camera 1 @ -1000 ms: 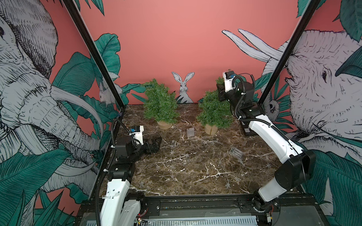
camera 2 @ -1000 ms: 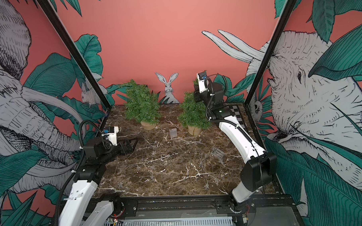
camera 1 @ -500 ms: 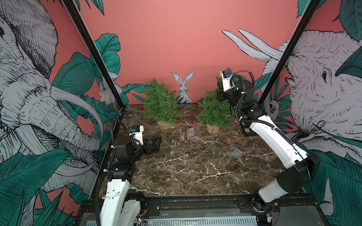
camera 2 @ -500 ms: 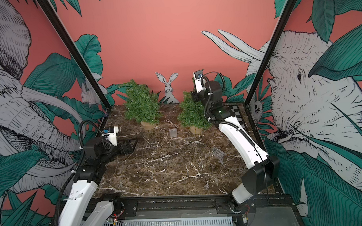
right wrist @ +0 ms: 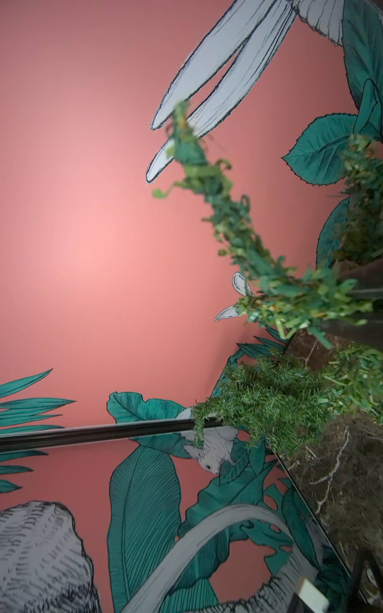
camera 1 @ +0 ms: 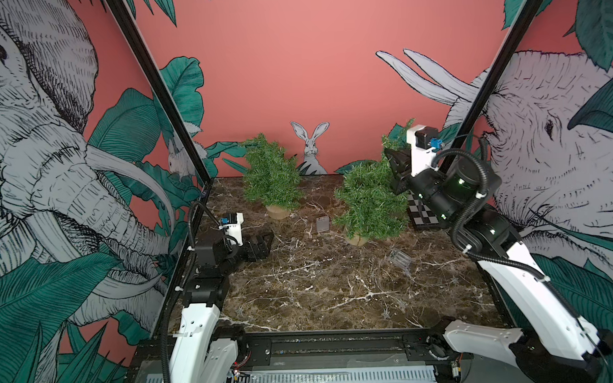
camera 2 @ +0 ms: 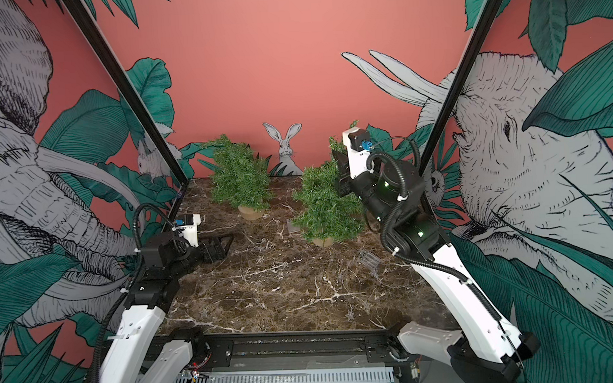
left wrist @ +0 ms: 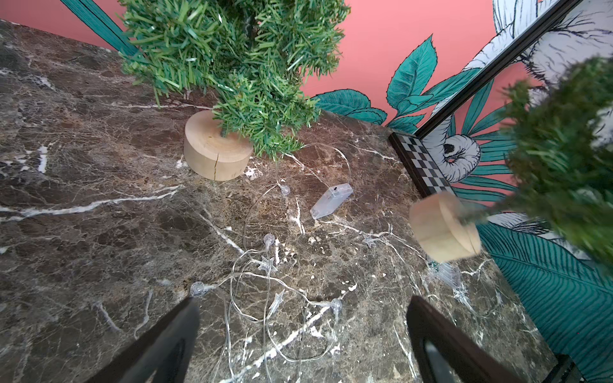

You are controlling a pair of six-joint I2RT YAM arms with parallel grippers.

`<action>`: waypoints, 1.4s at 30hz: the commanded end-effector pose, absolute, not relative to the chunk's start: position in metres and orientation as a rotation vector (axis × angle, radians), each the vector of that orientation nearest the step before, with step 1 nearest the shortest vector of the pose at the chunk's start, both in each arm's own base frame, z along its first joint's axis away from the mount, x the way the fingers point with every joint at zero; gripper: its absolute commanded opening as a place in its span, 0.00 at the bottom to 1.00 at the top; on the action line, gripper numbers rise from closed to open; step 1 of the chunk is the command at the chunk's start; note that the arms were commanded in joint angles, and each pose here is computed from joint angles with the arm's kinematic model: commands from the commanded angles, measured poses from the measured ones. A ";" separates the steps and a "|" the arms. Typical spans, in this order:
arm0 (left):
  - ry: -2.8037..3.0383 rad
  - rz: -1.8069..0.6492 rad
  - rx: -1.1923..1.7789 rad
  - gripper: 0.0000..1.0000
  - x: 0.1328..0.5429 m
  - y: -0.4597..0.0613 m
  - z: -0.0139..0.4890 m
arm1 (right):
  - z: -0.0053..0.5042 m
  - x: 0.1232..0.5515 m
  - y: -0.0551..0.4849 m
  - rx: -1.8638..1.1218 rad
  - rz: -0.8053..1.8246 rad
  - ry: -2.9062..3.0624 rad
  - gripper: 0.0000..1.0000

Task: Wrap string light around the christmas tree
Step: Pick up the Christmas tree at the center of the board, then place the christmas tree at the center of the board.

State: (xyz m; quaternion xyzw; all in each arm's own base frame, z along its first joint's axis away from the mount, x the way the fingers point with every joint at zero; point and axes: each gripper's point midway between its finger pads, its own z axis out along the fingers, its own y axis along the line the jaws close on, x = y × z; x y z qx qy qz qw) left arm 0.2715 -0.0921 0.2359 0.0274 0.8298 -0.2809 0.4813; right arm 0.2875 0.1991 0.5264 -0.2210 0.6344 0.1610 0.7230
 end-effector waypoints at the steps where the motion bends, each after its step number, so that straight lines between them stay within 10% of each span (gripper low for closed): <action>1: 2.008 -0.701 0.078 0.99 0.271 -0.095 0.245 | 0.531 0.270 0.218 -0.509 0.466 1.348 0.00; 42: 2.008 -0.668 0.061 0.98 0.273 -0.090 0.245 | 0.464 0.277 0.358 -0.618 0.641 1.274 0.00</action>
